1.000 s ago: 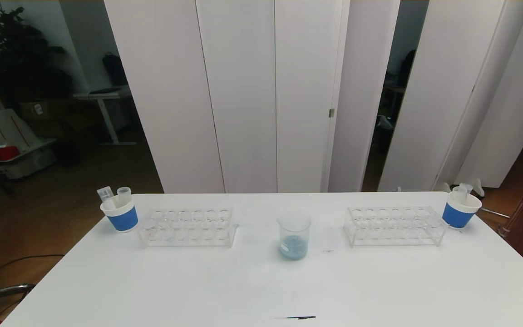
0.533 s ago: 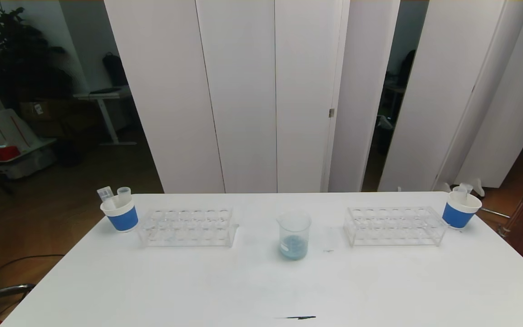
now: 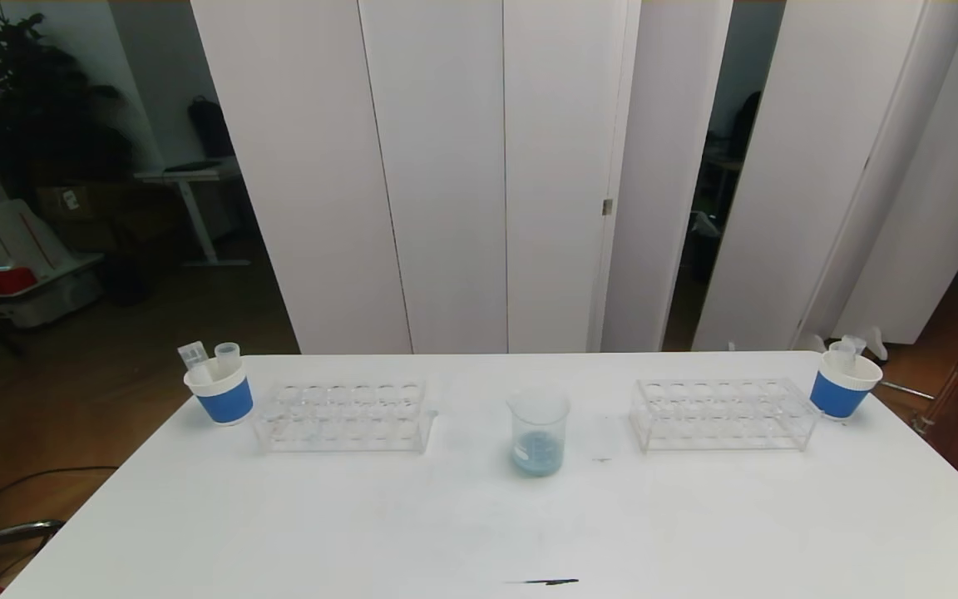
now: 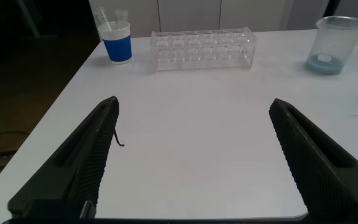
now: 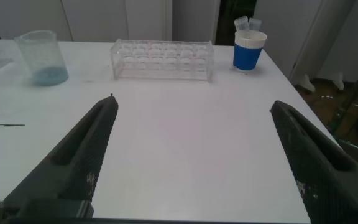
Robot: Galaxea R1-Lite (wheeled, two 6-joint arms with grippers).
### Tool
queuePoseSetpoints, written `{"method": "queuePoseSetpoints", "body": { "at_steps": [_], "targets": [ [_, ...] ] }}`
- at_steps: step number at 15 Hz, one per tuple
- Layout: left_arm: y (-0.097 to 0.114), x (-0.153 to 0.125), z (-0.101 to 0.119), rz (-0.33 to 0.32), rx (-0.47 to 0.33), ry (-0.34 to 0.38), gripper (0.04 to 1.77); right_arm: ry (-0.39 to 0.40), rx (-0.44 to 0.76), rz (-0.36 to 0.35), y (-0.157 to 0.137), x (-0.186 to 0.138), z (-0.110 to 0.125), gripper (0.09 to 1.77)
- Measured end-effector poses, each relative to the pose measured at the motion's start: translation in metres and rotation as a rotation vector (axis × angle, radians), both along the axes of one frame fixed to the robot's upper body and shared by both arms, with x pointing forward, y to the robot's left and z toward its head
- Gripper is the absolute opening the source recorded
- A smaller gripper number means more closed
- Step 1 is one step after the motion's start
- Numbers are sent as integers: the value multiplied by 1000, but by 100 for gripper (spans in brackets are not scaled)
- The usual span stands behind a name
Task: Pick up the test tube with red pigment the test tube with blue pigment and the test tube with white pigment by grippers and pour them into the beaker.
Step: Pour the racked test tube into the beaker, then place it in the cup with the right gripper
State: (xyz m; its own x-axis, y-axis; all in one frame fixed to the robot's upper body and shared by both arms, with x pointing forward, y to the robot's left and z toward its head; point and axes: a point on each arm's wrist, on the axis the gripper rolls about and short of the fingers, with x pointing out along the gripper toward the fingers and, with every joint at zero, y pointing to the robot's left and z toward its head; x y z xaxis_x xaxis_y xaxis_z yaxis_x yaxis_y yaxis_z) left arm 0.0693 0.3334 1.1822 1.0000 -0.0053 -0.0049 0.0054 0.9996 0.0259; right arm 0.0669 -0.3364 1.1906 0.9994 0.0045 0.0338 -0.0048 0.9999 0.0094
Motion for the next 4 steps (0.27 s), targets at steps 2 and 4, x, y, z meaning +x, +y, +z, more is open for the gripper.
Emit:
{"method": "queuePoseSetpoints", "body": {
  "at_steps": [2,4],
  "targets": [
    [0,0,0,1,0,0,173,13,-3,1,0,2,-5,175],
    [0,0,0,1,0,0,173,18,-3,1,0,2,-6,175]
  ]
}}
